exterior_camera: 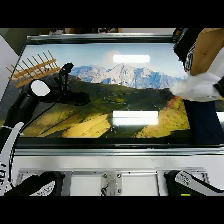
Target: Fold the clothes and pants, and hang the long-sleeved shirts on hangers.
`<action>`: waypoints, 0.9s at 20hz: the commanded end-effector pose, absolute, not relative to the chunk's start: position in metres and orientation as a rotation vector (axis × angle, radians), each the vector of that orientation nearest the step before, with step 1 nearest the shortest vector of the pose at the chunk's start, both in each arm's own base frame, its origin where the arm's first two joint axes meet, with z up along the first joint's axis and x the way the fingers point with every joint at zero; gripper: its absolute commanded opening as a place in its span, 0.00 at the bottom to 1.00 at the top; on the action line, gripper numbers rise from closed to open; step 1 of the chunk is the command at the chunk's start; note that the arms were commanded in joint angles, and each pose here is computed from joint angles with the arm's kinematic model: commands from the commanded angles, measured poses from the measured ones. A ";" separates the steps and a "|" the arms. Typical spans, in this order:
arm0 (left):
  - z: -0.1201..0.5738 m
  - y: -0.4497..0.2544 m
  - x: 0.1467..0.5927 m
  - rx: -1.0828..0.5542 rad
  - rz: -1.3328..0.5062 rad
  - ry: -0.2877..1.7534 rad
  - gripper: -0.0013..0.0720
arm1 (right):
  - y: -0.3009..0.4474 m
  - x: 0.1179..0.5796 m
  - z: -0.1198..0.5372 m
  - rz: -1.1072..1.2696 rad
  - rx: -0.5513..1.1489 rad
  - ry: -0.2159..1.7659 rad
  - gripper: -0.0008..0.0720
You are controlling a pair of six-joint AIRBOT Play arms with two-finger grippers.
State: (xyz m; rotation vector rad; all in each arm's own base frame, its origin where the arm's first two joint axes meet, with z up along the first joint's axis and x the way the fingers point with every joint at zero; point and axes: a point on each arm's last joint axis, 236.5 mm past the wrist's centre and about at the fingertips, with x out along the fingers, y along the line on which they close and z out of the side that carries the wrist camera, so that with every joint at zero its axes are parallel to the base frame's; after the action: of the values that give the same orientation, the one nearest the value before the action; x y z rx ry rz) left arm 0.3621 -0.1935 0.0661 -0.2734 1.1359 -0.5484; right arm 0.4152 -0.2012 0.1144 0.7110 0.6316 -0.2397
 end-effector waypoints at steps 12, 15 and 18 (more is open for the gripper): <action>0.066 -0.194 0.362 -0.271 -0.549 1.137 0.03 | -0.267 0.293 0.122 -0.736 0.691 0.726 0.03; 0.066 -0.194 0.361 -0.271 -0.550 1.137 0.03 | -0.251 0.279 0.092 -0.735 0.726 0.813 0.03; 0.065 -0.194 0.359 -0.269 -0.553 1.146 0.03 | -0.241 0.255 0.066 -0.763 0.717 0.927 0.03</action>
State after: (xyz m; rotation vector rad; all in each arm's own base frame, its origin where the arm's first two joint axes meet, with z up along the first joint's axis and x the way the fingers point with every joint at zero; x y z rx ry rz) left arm 0.3613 -0.1936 0.0656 -0.2710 1.1388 -0.5503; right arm 0.2808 -0.2504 0.0901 0.7212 0.8134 -0.7239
